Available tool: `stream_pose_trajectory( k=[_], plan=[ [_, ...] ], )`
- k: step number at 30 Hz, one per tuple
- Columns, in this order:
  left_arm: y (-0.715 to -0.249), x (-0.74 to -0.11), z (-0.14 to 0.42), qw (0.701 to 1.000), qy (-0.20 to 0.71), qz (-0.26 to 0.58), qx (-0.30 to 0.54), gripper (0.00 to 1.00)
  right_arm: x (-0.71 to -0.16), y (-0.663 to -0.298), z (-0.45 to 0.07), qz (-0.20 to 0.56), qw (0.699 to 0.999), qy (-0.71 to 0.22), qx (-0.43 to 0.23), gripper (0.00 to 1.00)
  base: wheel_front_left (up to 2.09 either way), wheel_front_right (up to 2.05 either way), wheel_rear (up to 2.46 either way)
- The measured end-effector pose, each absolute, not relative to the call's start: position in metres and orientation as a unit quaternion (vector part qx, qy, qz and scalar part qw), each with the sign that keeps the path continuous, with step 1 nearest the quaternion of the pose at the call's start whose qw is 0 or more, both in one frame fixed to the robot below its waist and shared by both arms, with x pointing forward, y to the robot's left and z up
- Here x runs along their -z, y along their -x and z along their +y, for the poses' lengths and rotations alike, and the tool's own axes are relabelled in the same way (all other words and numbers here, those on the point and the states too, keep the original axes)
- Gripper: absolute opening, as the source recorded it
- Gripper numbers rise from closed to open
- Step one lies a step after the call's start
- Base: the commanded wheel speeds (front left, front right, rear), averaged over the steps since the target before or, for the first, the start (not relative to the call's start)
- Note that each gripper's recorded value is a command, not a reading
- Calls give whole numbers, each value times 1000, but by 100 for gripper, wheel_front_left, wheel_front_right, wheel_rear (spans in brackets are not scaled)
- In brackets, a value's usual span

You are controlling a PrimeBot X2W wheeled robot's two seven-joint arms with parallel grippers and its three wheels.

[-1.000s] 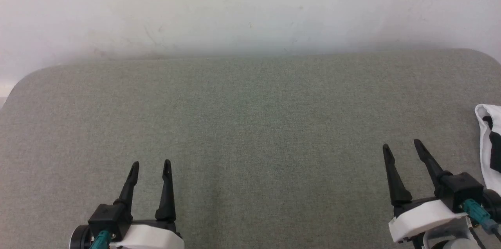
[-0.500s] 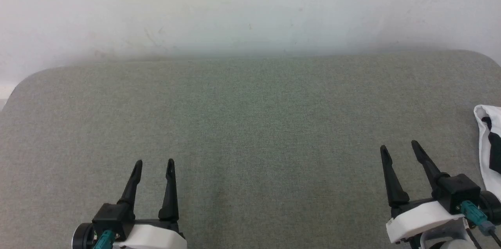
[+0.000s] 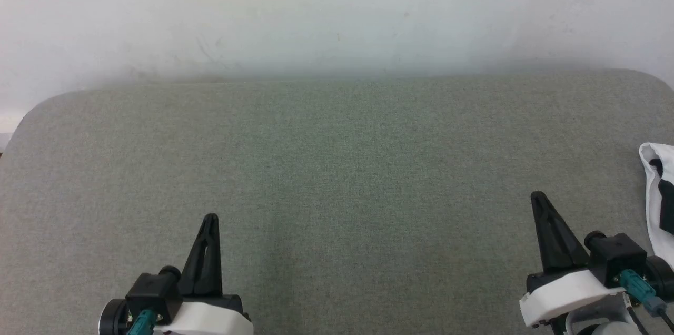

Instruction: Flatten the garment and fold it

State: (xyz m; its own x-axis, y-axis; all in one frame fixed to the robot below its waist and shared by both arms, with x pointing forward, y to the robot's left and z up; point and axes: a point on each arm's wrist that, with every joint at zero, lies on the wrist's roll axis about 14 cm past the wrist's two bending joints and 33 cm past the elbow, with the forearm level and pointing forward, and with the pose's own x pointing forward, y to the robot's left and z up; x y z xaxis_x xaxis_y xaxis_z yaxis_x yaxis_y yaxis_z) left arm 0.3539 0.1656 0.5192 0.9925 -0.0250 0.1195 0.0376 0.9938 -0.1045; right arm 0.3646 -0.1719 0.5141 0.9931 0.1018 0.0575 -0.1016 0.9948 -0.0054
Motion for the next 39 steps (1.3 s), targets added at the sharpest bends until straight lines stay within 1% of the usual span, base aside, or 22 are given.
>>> stream_pose_trajectory(
  k=[39],
  plan=[
    [-356,-515,167,999,33,-33,15,0,-514,-365,-169,-14,998,6,-55,0,0,0,0]
  ],
)
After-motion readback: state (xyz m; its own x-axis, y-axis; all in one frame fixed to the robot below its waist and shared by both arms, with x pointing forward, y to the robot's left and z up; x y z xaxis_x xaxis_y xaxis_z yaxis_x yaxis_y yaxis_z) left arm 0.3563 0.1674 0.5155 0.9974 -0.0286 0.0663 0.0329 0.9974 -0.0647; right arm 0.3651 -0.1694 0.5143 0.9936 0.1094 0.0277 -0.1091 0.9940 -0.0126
